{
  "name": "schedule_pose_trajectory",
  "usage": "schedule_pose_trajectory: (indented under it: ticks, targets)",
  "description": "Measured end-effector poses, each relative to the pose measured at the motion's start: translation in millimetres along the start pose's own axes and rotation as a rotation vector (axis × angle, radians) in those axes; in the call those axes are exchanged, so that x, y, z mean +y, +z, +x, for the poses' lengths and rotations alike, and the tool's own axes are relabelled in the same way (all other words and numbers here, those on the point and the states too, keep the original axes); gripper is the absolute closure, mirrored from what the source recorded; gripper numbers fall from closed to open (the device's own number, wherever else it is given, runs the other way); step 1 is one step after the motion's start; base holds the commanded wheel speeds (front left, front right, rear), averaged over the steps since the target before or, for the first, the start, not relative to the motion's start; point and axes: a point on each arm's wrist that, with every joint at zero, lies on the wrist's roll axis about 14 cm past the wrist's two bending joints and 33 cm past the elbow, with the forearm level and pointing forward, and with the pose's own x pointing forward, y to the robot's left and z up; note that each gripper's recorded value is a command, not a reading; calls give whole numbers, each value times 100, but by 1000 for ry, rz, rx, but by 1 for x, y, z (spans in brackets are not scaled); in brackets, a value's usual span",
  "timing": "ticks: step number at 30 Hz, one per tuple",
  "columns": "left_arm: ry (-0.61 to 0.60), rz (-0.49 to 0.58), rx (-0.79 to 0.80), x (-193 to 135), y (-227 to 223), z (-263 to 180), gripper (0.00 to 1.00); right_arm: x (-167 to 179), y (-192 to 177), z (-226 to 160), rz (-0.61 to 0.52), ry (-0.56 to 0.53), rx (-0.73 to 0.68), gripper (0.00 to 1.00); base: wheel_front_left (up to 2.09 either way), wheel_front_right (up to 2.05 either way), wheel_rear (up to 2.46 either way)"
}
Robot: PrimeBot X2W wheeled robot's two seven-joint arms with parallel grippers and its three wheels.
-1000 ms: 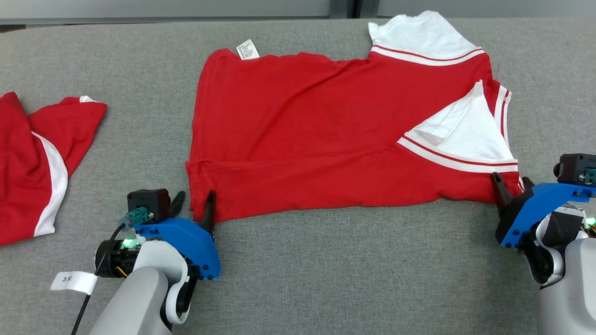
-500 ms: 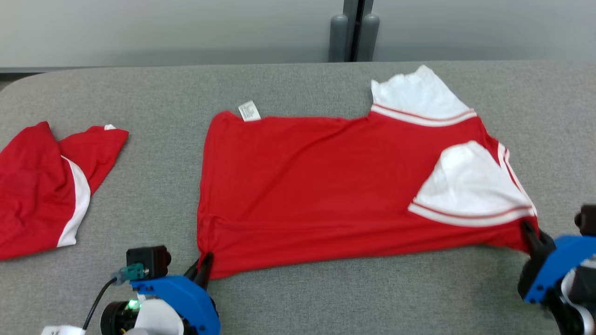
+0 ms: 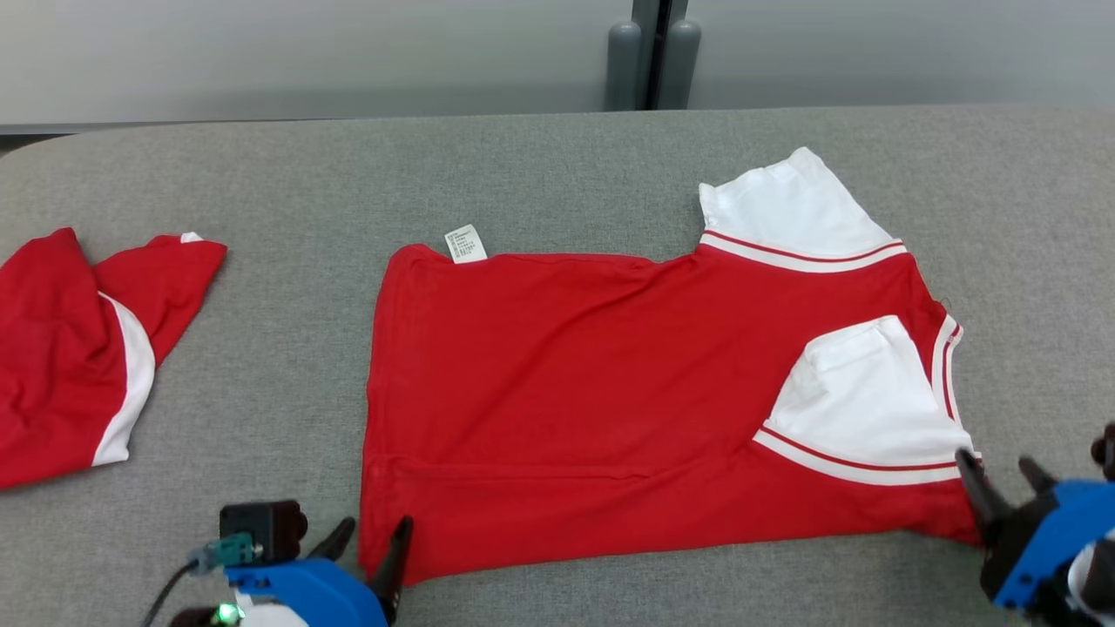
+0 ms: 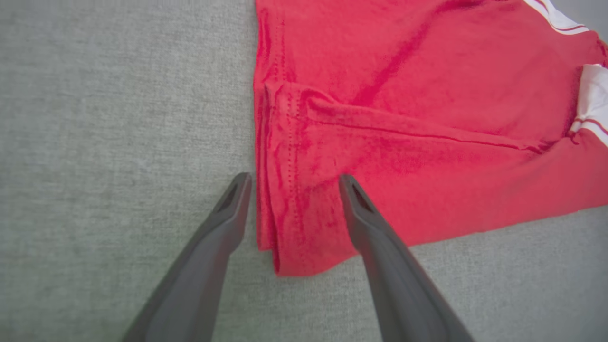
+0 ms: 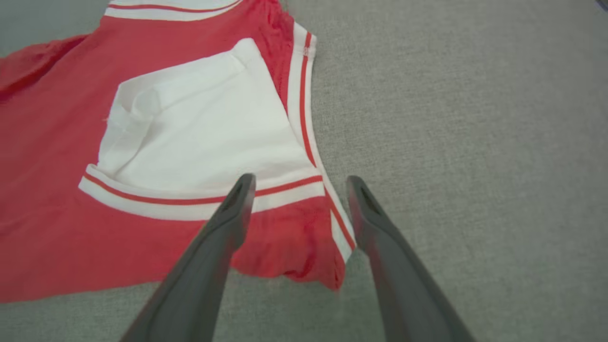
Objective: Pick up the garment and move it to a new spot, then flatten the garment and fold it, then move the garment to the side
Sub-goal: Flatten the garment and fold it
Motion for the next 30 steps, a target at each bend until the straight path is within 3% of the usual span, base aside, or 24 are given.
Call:
schedule_pose_trajectory:
  ticks: [3,7,11,18,30]
  targets:
    - [-12,72,7,0,17,5,0,14,32,5,-46,20,-64,0,0,0,0]
    - [-31,191,-50,-1,76,26,0,36,87,21,-131,61,-143,0,0,0,0]
    - [-46,288,-27,2,119,60,0,73,124,48,-178,153,-139,0,0,0,0]
    - [-45,289,137,18,154,117,0,101,171,96,-233,198,-116,0,0,0,0]
    - [-21,284,262,22,141,168,0,100,165,146,-253,178,-53,0,0,0,0]
